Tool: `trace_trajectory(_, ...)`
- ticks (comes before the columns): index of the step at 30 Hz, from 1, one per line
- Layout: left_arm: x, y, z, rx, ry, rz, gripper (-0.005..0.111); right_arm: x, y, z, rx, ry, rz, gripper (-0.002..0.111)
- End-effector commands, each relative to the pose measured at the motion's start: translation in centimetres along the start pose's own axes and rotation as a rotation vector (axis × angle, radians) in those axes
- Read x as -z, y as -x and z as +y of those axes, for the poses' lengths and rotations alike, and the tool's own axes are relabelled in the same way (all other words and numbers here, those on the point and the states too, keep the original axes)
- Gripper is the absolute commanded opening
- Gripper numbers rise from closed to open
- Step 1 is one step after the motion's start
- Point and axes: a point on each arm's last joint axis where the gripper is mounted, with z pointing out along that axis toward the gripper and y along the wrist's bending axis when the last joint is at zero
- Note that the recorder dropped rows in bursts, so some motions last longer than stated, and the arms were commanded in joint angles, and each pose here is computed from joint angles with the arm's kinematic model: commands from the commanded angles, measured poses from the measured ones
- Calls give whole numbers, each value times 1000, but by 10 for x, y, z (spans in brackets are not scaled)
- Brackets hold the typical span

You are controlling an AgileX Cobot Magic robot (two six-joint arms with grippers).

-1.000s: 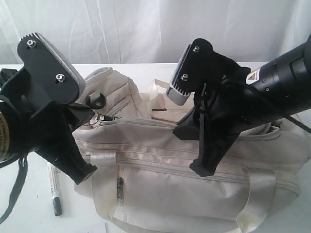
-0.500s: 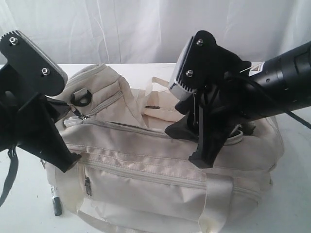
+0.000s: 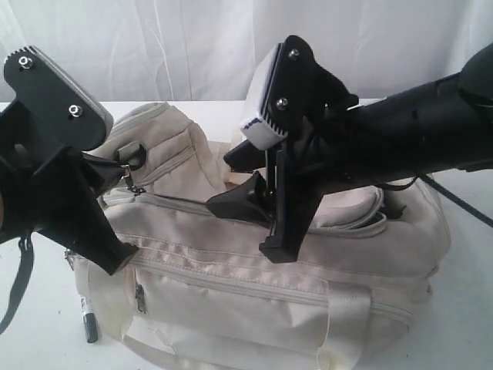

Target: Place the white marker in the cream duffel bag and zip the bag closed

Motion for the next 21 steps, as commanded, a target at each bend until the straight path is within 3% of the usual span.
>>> trace_trajectory(1, 2, 0, 3, -2, 13, -15, 0, -12, -2, 0, -28, 74, -60, 54)
trace_trajectory(15, 2, 2, 5, -41, 36, -28, 0, -41, -16, -2, -79, 172, -98, 52)
trace_trajectory(18, 2, 2, 5, -56, 41, -37, 0, -45, -19, -4, -80, 167, -107, 42)
trace_trajectory(21, 2, 3, 6, -91, 47, -42, 0, -46, -20, -8, -85, 130, -92, 20)
